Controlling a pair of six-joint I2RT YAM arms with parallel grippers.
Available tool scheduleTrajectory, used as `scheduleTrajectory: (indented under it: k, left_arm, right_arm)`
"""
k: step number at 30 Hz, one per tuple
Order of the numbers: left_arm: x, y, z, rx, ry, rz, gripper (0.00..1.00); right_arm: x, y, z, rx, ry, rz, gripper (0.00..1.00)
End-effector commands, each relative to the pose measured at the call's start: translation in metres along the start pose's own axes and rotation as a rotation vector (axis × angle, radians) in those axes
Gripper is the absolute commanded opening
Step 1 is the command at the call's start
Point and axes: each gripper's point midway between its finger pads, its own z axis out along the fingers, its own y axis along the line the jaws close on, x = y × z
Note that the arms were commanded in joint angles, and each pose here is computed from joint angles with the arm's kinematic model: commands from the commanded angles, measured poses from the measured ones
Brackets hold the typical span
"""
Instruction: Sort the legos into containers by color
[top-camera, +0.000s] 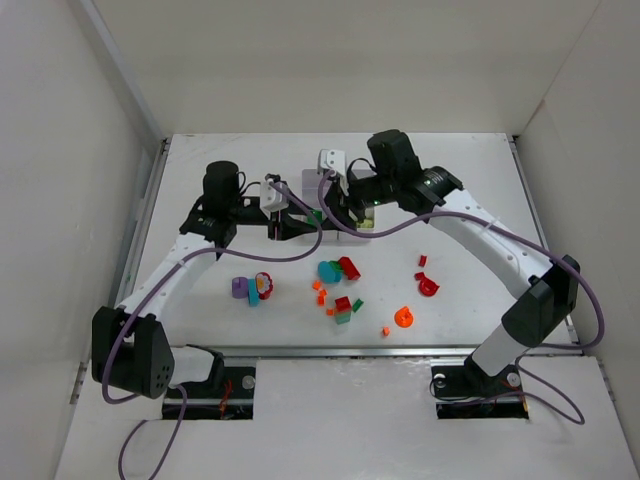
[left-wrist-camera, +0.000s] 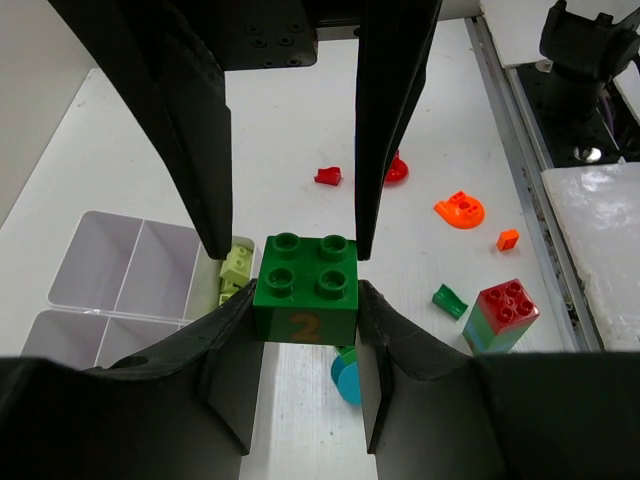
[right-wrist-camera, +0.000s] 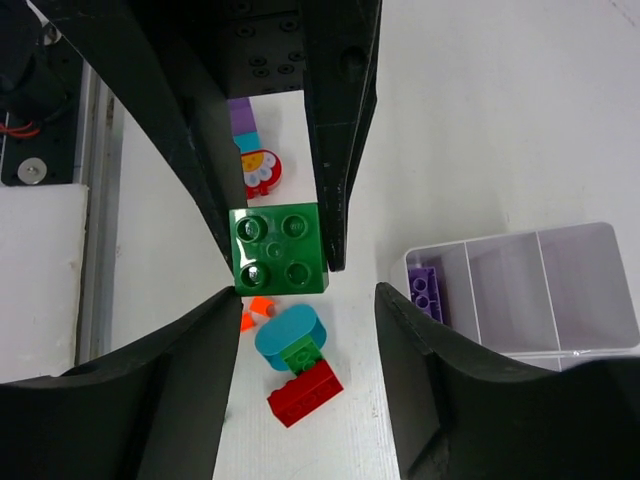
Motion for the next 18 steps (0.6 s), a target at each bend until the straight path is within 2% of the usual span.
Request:
scheduleTrajectory:
  k: [1,3,12,15,18]
  left_arm:
    - [-0.022,-0.001,0.0,0.036,-0.04,0.073,0.0]
    - [-0.021,0.0,0.0,0.028,-0.036,0.064,0.0]
    - [-0.023,0.002,0.0,0.017,-0.038,0.05,0.0]
    - [-0.024,0.002,0.0,0.015,-0.041,0.051,0.0]
    - [-0.024,0.002,0.0,0.014,-0.044,0.037,0.0]
  right_arm:
    - [-0.041,-0.003,-0.01,0.013,-0.095,-0.106,0.6]
    - [-0.039,-0.002,-0.007,0.0,-0.094,-0.091,0.57]
    - [-0.044,0.004,-0.001,-0.022,-0.106,-0.095,0.6]
    - [-0.041,0.003,0.002,-0.025,-0.1,-0.089,0.5]
    - [-0.042,0.002,0.003,-0.028,-0.096,-0.076,0.27]
